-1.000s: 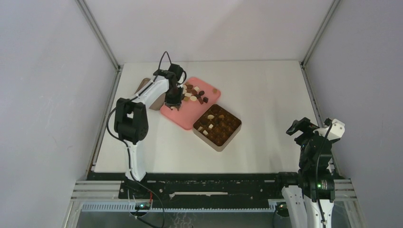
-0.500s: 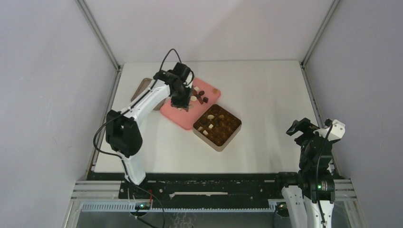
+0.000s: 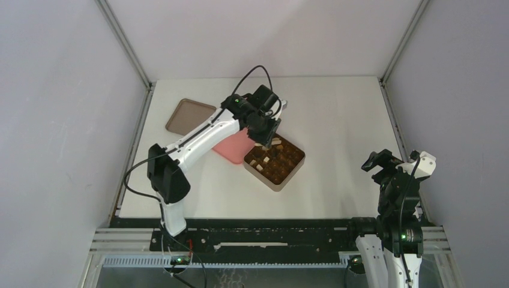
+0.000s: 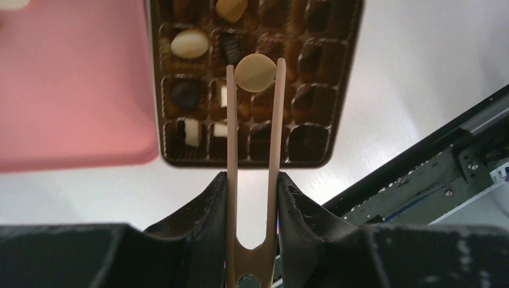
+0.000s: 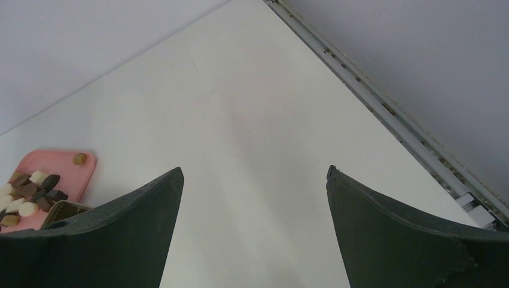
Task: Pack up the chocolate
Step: Place the fake chocolate in the packing box.
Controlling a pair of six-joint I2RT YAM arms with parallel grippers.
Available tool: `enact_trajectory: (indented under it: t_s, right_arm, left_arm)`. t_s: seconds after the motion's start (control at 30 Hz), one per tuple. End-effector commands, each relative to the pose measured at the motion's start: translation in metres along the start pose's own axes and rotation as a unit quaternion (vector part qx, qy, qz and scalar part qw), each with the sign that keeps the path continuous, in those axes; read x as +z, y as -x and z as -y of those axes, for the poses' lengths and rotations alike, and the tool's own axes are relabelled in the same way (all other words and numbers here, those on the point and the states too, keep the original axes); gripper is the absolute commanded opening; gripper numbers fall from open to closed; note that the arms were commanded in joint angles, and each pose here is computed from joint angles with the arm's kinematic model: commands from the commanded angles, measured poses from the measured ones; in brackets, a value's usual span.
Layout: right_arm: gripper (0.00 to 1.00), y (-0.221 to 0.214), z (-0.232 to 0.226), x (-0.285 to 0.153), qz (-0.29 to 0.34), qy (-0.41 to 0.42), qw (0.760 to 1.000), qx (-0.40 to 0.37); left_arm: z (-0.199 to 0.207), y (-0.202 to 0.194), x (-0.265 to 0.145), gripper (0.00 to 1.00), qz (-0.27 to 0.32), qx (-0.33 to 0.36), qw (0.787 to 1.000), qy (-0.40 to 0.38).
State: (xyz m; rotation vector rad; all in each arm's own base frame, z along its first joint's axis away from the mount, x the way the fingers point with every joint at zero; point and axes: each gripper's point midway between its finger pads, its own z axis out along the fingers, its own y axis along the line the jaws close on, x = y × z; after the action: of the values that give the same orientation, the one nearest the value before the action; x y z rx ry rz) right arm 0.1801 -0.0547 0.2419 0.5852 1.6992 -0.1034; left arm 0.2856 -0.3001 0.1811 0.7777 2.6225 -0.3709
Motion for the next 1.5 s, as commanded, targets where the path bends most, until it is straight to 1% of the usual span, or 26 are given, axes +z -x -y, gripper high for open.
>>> enact_trajectory:
  t_s: [0.0,0.23,0.43,0.8,1.0,1.13,1.3,1.47]
  right_arm:
    - [0.97,0.009,-0.004,0.000,0.019,0.011,1.000,-0.002]
    - [0.97,0.009,-0.004,0.000,0.018,0.012,1.000,-0.003]
    - [0.97,0.008,-0.004,-0.001,0.017,0.011,1.000,-0.004]
    - [0.97,0.009,-0.004,0.000,0.017,0.010,1.000,-0.003]
    - [0.98,0.008,-0.004,0.000,0.016,0.010,1.000,-0.004]
    - [0.98,0.008,-0.004,0.000,0.016,0.010,1.000,-0.003]
    - [0.98,0.008,-0.004,0.000,0.017,0.011,1.000,-0.003]
    - [0.98,0.008,-0.004,-0.001,0.017,0.009,1.000,-0.003]
  left_arm:
    - [0.023,0.027,0.004,0.22,0.028,0.015,0.999,-0.014]
    - [0.042,0.040,0.027,0.24,0.028,0.028,0.999,-0.020]
    - [0.047,0.039,0.048,0.26,0.014,0.031,0.999,-0.018]
    - [0.048,0.032,0.070,0.38,-0.008,0.036,0.999,-0.012]
    - [0.050,0.034,0.067,0.43,-0.004,0.036,0.999,-0.014]
    - [0.049,0.035,0.063,0.43,-0.001,0.036,0.999,-0.012]
    - [0.046,0.038,0.042,0.41,0.013,0.040,0.999,-0.005]
    - [0.028,0.038,0.017,0.41,0.022,0.034,0.999,0.008]
